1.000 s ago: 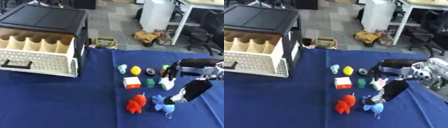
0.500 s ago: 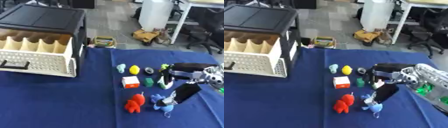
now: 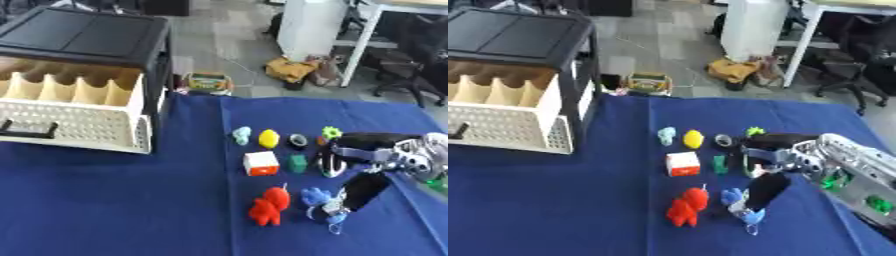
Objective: Pick up objects from table and place into drawer.
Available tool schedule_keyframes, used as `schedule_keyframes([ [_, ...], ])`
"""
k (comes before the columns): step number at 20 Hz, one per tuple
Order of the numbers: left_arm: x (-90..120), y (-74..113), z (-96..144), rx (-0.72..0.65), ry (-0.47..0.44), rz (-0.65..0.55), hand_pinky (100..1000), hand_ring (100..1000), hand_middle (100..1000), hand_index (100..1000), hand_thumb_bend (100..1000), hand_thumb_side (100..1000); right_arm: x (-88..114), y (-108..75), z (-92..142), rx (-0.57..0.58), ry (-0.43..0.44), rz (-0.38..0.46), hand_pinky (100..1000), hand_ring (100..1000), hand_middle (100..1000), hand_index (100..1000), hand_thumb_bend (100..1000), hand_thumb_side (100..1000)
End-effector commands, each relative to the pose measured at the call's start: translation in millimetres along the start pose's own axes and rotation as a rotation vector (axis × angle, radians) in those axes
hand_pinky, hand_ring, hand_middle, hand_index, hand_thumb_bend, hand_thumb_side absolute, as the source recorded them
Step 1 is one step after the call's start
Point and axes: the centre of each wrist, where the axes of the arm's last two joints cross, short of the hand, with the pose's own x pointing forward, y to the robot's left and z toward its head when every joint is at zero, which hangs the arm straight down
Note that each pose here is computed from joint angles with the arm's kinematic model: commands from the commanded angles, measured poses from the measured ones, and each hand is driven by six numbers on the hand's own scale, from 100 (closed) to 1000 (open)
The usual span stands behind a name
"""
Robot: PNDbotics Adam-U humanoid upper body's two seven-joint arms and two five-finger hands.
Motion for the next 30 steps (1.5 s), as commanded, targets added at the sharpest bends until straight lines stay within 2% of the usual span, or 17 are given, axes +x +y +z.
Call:
schedule_keyframes([
  [1, 7.4, 3.9, -2.6, -0.011, -0.008, -0.022, 568, 467, 594, 830, 100, 1000, -7.6, -3.7, 2.8, 0.0, 0.049, 0.007, 680, 734, 661, 860, 603, 536],
  [10, 6.6, 3.3, -2.0, -0.009, -0.005, -0.017, 569, 467, 594, 823, 100, 1000, -12.6, 1.0, -1.2, 0.009, 0.065, -0.01, 680, 737, 650, 862, 598, 543],
  [30, 4.5, 1.4, 1.0, 0.004, 0.003, -0.007, 568, 466, 593, 817, 100, 1000, -27.3, 14.0, -31.9, 0.033, 0.119, -0.038, 685, 746, 653, 884, 596, 509],
])
